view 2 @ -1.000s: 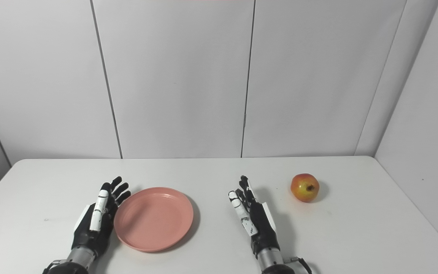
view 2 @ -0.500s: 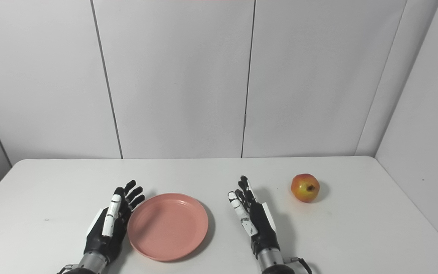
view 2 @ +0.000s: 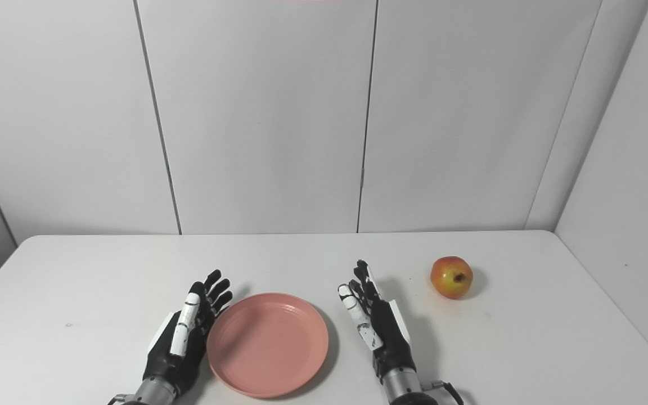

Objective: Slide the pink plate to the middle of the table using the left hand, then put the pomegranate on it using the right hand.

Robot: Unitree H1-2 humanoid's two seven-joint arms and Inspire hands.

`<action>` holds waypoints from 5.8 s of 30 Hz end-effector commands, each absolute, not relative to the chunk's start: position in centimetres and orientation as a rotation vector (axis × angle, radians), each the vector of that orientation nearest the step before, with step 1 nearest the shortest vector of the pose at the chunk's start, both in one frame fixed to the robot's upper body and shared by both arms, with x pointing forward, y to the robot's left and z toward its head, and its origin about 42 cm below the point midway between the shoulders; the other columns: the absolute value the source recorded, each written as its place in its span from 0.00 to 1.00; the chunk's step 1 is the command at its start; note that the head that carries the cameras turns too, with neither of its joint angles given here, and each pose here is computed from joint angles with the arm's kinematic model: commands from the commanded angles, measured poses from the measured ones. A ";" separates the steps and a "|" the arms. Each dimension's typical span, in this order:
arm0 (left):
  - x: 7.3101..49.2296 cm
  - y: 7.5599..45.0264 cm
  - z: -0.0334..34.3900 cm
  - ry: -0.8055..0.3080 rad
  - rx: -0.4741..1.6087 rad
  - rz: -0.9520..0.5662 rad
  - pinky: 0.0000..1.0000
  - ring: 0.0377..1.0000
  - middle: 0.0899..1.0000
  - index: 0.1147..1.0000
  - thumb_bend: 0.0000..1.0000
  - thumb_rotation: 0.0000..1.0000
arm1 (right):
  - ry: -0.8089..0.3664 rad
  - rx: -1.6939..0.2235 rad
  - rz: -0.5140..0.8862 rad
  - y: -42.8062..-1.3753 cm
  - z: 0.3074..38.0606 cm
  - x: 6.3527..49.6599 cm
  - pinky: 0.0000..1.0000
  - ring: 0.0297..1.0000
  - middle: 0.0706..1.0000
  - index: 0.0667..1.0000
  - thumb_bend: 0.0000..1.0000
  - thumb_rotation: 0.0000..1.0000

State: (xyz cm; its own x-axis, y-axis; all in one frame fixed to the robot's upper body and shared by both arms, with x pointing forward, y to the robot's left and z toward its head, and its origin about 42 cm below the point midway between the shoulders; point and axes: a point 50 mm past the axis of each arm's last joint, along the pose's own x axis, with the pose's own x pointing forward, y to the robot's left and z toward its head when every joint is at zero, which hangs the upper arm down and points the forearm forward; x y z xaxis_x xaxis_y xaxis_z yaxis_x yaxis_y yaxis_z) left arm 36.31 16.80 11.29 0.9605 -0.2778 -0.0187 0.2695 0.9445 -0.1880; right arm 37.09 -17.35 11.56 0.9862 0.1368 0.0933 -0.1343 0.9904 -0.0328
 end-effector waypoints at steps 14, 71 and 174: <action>36.4 16.3 11.5 0.030 -0.176 -0.323 0.98 0.98 0.99 0.99 0.55 1.00 | -0.145 -0.016 0.150 -17.5 13.4 37.9 0.94 0.95 0.99 1.00 0.61 0.83; 38.2 16.8 10.5 -0.003 -0.032 -0.265 0.95 0.97 0.98 0.98 0.53 1.00 | -0.438 -0.521 -0.133 -27.0 21.4 41.0 0.82 0.91 0.94 0.94 0.66 0.53; 38.5 18.0 10.1 -0.024 -0.107 -0.274 0.95 0.97 0.97 0.98 0.53 1.00 | -0.209 -0.762 -0.389 -33.2 16.0 47.2 0.42 0.40 0.46 0.52 0.52 0.00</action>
State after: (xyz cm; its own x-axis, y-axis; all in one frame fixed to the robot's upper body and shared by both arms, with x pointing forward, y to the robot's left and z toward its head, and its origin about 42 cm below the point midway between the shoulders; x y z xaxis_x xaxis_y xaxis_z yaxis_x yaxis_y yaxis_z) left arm 38.85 17.52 10.77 0.9620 -0.2673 0.0563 0.2718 0.9571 -0.1006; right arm 45.69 -33.41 12.50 0.9364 -0.2964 0.1877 0.3420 0.6524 -0.6763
